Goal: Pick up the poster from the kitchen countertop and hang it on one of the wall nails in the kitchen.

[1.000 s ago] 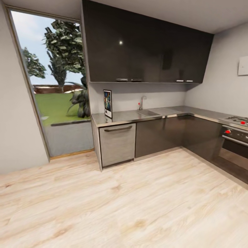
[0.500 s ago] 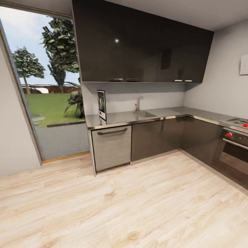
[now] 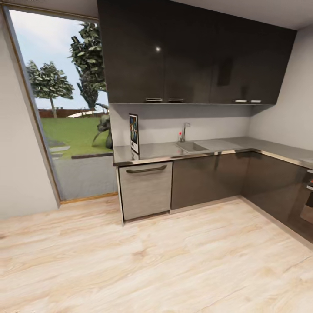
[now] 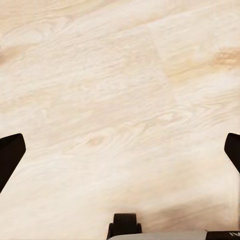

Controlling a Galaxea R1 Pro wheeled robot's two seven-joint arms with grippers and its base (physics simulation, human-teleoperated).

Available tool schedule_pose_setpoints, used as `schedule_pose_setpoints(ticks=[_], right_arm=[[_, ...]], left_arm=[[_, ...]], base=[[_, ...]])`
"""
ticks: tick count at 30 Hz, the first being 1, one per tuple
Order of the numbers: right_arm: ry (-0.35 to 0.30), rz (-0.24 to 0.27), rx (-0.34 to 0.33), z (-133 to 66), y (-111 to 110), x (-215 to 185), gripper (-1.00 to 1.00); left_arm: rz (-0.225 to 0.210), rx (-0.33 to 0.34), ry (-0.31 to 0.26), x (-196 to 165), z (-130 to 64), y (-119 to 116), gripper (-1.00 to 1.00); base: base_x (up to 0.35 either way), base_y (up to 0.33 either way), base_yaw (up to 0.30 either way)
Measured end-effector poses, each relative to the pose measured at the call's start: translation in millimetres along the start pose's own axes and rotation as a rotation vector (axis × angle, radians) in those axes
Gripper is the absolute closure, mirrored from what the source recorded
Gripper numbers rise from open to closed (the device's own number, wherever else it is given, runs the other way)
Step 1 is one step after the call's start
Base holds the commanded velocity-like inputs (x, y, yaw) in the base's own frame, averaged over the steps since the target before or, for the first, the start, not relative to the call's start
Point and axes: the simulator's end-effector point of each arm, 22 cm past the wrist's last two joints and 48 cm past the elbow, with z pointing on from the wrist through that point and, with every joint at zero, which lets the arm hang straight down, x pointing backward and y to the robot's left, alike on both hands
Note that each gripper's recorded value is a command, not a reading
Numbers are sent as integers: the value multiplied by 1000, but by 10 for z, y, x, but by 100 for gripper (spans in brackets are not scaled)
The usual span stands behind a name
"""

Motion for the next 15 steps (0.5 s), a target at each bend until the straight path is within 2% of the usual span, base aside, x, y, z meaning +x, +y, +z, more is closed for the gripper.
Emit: schedule_pose_setpoints(ticks=[9,15], right_arm=[[0,0,0,0,0,0,-100],[-1,0,1,0,-5,-1,-100]], left_arm=[[0,0,0,-2,1,0,-100],[0,0,0,-3,1,0,-100]], base=[[276,-225,275],[276,-225,96]])
